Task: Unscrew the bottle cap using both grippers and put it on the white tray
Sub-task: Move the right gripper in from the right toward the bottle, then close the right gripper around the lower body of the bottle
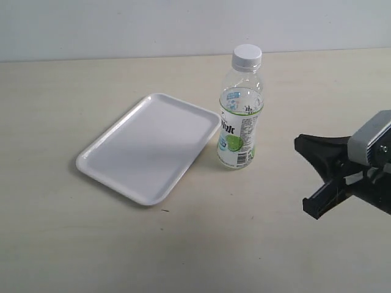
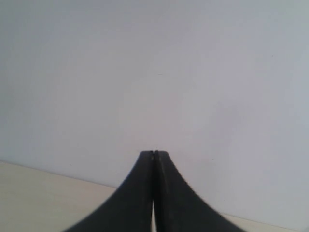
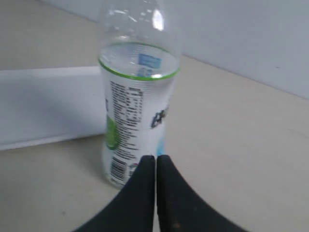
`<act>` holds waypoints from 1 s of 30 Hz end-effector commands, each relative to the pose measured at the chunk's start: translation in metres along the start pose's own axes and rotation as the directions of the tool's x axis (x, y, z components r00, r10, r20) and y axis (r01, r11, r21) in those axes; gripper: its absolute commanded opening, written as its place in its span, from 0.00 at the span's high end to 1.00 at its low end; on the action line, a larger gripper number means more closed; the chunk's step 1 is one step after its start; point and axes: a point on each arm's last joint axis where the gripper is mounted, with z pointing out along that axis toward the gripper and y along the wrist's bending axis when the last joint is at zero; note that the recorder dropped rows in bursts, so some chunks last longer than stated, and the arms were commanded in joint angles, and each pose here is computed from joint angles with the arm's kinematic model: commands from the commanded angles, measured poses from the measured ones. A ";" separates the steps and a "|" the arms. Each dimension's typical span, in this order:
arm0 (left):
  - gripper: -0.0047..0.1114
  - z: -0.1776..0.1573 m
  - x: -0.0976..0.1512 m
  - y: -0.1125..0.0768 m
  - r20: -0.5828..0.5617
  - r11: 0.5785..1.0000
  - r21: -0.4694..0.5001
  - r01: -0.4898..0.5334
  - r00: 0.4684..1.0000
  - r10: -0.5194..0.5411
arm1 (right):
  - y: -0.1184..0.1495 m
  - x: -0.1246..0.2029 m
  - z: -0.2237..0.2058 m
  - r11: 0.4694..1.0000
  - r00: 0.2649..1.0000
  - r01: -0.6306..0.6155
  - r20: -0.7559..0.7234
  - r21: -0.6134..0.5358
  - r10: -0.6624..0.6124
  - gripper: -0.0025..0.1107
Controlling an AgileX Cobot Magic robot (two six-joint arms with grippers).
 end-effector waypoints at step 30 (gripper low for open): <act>0.96 0.000 -0.001 0.000 0.007 0.998 0.000 0.057 0.998 -0.057 | -0.027 0.017 0.085 0.971 1.000 -0.011 -0.018 -0.238 0.007 0.29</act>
